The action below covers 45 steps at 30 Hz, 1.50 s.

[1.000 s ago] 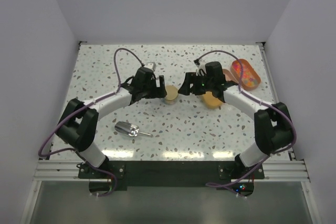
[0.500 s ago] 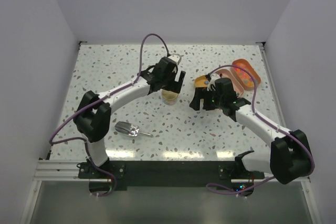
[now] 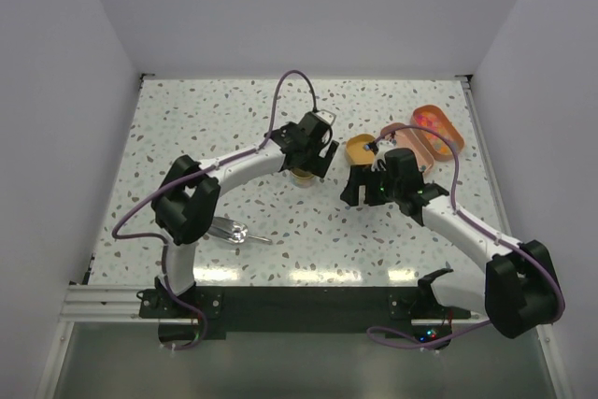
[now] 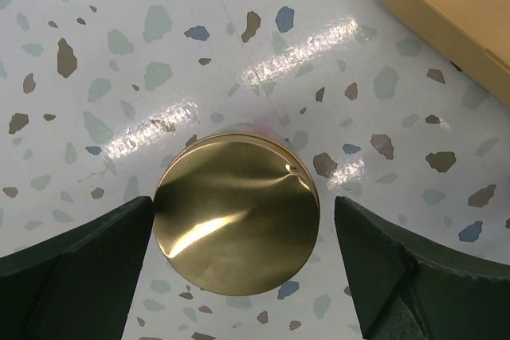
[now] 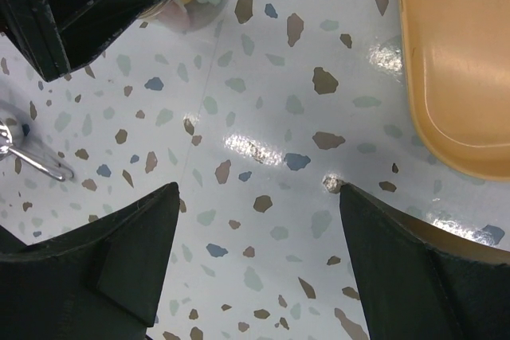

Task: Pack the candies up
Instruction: Screw the bottle lid onto the packing bottle.

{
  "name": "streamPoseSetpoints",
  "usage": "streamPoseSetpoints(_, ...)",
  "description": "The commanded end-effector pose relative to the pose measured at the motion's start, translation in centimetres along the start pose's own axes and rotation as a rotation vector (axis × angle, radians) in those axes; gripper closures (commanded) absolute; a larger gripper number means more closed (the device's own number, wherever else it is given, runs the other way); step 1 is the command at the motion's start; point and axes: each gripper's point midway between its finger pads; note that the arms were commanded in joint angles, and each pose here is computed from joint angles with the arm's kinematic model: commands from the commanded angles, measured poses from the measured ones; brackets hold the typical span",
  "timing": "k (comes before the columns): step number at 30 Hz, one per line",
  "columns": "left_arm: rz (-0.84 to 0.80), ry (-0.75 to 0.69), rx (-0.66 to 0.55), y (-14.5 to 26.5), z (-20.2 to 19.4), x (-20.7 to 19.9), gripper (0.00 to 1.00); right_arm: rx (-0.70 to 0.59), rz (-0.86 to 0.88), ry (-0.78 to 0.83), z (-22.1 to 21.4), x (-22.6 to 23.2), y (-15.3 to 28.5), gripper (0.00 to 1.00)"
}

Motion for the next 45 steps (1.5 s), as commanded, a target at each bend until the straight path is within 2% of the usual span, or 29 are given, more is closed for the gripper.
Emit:
streamPoseSetpoints(1,0.022,-0.014,-0.007,-0.1,0.7,0.0,0.0,-0.045,0.002,0.014,1.0,0.2,0.4,0.15)
streamPoseSetpoints(7,0.083,-0.024,0.034,-0.5,-0.7,0.7,0.02,-0.045,0.007,0.016,0.9,0.3,0.5,0.15)
streamPoseSetpoints(14,0.095,-0.039,0.045,0.8,-2.4,-0.1,0.21,-0.047,0.01,0.016,1.0,0.3,0.7,0.15)
streamPoseSetpoints(17,0.11,-0.045,0.055,1.8,-3.7,-0.3,0.25,-0.051,0.016,0.019,0.9,0.5,0.8,0.15)
streamPoseSetpoints(24,0.105,-0.041,0.101,4.2,-7.6,-2.0,0.25,-0.045,0.023,0.021,0.2,0.4,1.1,0.15)
streamPoseSetpoints(26,0.093,-0.001,0.093,4.9,-7.6,-2.2,0.19,-0.05,0.032,0.022,0.2,0.6,1.2,0.15)
streamPoseSetpoints(29,0.079,0.067,-0.009,7.0,-5.2,-1.9,0.1,-0.041,0.059,0.04,0.5,1.1,1.3,0.15)
streamPoseSetpoints(32,0.081,0.128,-0.17,9.5,-2.8,-0.6,0.0,-0.029,0.075,0.079,1.8,1.8,1.3,0.15)
streamPoseSetpoints(33,0.082,0.147,-0.205,9.0,-3.3,-0.2,0.0,-0.054,0.083,0.096,3.4,2.4,1.5,0.15)
streamPoseSetpoints(35,0.049,0.204,-0.274,9.4,-2.9,0.9,0.0,-0.018,0.07,0.121,3.9,2.3,0.8,0.15)
streamPoseSetpoints(36,0.027,0.225,-0.317,8.4,-4.0,1.2,0.0,-0.04,0.084,0.14,5.7,3.2,1.0,0.15)
streamPoseSetpoints(38,-0.013,0.271,-0.389,7.9,-4.0,2.1,0.0,0.015,0.09,0.151,5.8,3.3,0.0,0.15)
streamPoseSetpoints(39,-0.041,0.29,-0.449,7.8,-4.2,2.4,0.0,0.0,0.099,0.175,7.4,3.9,0.0,0.15)
streamPoseSetpoints(41,-0.094,0.29,-0.514,7.9,-3.8,2.7,0.0,0.046,0.09,0.18,7.4,3.7,-0.9,0.15)
streamPoseSetpoints(45,-0.143,0.209,-0.667,8.0,-3.5,2.8,0.03,0.027,0.11,0.208,10.3,4.9,-1.5,0.15)
Point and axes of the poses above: each gripper's point midway between its finger pads, its own y axis back along the fingers, its own x axis along the line the jaws close on, z = x × y, and after that the axes turned 1 degree about -y, right-handed
